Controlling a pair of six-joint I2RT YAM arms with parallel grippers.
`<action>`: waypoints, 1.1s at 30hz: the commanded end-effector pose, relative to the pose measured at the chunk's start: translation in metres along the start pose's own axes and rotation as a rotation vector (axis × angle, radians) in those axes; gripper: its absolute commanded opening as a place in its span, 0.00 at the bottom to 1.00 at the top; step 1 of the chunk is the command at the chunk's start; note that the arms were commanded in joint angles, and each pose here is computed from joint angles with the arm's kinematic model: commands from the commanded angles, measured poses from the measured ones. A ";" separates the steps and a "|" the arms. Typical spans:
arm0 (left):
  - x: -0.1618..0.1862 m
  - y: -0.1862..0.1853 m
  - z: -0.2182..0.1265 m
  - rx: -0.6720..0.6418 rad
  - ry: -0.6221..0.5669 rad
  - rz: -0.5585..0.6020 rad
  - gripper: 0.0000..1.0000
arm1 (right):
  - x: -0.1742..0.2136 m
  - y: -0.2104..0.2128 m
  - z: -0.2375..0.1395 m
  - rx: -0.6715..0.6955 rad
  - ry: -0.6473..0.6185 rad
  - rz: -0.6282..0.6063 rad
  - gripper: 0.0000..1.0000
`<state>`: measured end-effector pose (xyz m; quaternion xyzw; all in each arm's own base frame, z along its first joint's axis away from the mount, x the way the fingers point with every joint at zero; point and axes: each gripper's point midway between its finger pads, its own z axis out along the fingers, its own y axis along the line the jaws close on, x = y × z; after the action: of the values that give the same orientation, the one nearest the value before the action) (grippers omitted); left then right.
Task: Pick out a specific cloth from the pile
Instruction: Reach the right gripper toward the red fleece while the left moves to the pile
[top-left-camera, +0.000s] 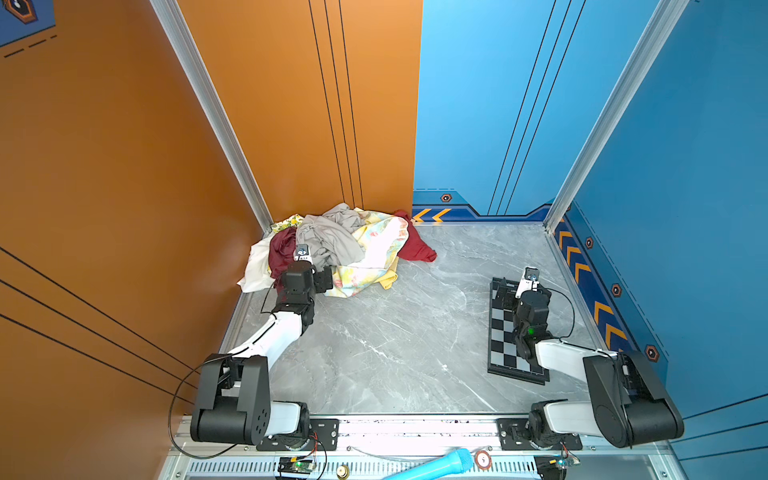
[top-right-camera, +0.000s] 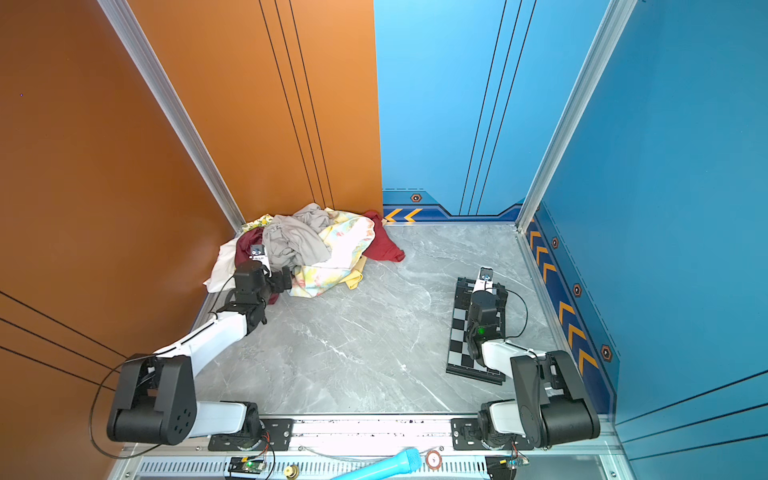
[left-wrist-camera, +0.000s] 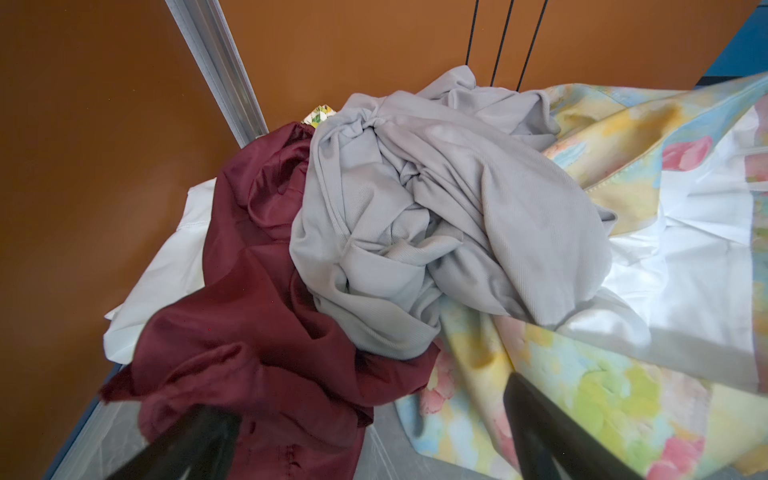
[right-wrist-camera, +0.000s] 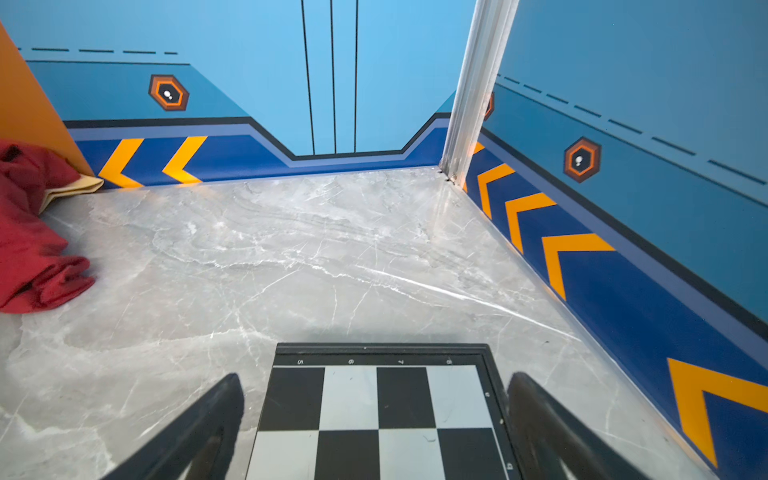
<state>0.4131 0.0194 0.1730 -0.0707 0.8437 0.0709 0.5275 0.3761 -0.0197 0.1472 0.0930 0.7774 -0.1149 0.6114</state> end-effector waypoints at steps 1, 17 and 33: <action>-0.004 0.007 -0.016 -0.040 0.083 -0.023 0.98 | -0.022 -0.009 -0.005 0.081 0.015 0.003 1.00; -0.010 0.006 -0.050 -0.033 0.377 -0.190 0.98 | -0.106 0.058 -0.035 -0.162 0.080 0.159 1.00; 0.022 0.047 -0.043 -0.035 0.542 -0.624 0.98 | -0.093 0.253 -0.087 -0.669 0.175 -0.090 1.00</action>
<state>0.3608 0.0601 0.1835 -0.3130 0.8958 -0.0523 0.3111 0.3961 0.2235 0.2369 -0.0932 0.8254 0.1130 0.5452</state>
